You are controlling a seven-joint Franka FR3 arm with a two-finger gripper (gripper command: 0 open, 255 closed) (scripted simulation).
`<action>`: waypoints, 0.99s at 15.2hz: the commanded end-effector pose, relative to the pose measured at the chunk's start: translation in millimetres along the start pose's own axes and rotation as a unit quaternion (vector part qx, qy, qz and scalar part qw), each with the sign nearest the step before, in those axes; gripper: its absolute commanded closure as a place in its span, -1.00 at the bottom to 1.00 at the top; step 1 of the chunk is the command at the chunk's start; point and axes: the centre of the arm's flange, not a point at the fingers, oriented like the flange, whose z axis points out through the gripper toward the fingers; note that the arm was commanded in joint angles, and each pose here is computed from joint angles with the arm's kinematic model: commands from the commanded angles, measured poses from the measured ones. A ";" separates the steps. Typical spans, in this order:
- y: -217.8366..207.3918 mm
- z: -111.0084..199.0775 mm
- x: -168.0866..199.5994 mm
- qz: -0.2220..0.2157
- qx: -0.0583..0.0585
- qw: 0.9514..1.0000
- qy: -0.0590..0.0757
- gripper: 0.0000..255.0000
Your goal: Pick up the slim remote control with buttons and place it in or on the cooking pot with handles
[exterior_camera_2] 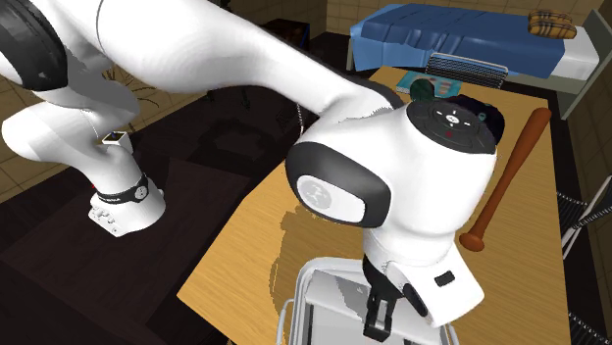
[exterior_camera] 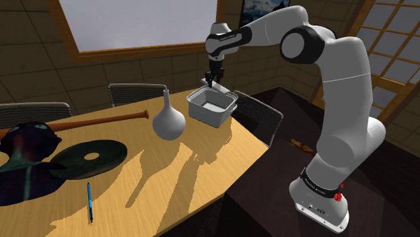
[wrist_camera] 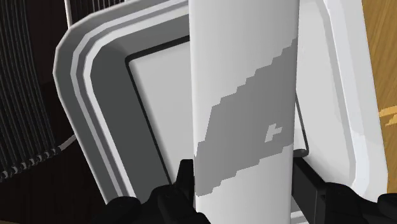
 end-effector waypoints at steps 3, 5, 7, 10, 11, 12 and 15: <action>6.5 17.9 8.8 0.000 0.000 1.000 0.000 1.00; 6.3 28.5 8.7 0.000 0.000 1.000 0.000 1.00; 6.1 39.0 8.6 0.000 0.000 1.000 0.000 1.00; 5.8 54.9 8.5 0.000 0.000 1.000 0.000 1.00; 5.7 60.2 8.5 0.000 0.000 1.000 0.000 1.00; 5.6 65.4 8.4 0.000 0.000 1.000 0.000 1.00; 5.4 77.7 8.3 0.000 0.000 1.000 0.000 1.00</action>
